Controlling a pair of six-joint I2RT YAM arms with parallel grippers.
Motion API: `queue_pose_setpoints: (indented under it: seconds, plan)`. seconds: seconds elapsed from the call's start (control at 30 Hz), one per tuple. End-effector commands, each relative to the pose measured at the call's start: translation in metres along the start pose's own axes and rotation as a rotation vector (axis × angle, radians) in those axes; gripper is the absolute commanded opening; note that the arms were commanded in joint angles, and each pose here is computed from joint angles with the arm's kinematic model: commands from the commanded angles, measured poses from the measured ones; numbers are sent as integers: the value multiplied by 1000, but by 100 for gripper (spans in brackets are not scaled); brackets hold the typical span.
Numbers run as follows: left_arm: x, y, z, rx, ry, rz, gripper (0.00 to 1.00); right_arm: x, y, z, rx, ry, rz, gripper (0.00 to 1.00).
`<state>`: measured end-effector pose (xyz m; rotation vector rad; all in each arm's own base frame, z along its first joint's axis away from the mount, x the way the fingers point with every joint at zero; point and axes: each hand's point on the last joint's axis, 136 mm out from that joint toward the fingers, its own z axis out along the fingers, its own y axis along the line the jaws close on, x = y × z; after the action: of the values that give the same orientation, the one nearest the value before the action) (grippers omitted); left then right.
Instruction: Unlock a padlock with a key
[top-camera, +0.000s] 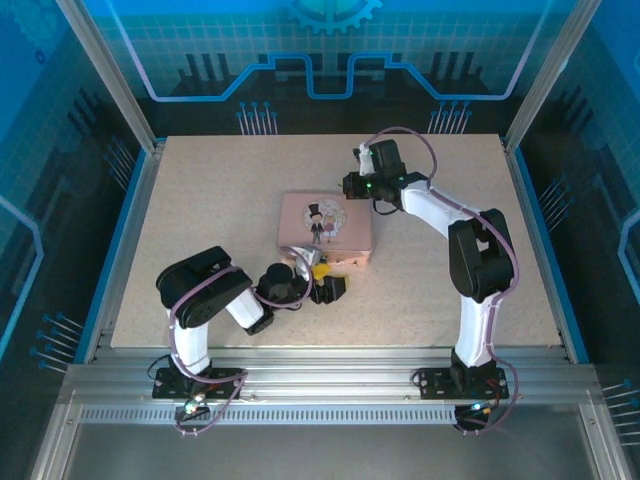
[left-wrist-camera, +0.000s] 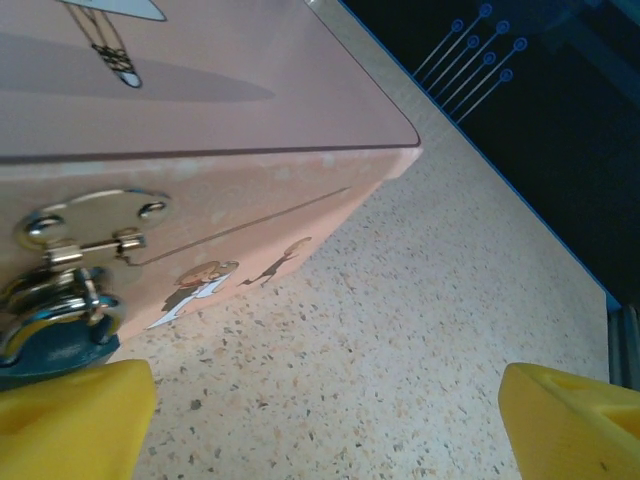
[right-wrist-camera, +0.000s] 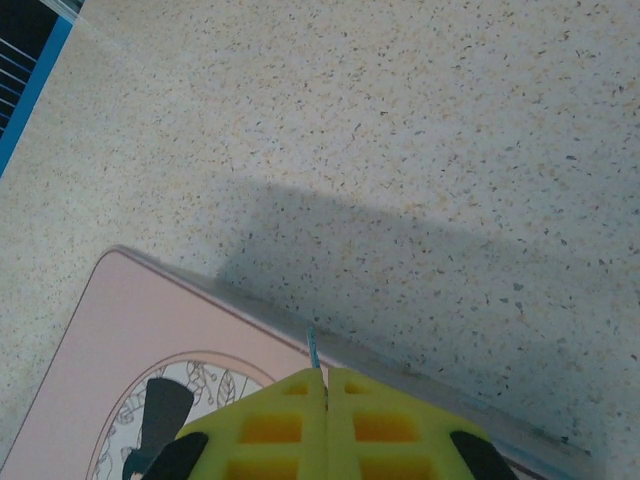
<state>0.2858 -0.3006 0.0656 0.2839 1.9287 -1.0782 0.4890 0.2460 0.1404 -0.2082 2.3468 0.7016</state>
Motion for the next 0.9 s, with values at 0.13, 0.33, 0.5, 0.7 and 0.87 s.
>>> queue_pose_setpoints:
  seconds: [0.13,0.33,0.5,0.7,0.87]
  plan:
    - [-20,7,-21,-66,-90,-40,99,-24,6,-15,38,-49,-61,0]
    - [-20,15,-23,-128,-58,-25,99,-30,1,-9,68,-48,-65,0]
    - [-23,21,-11,-183,-10,0,99,-32,-3,-4,86,-49,-66,0]
    - [-18,23,2,-184,32,2,99,-26,-12,7,115,-25,-70,0]
    - [-11,9,17,-76,82,-32,98,-22,-12,11,116,-13,-77,0]
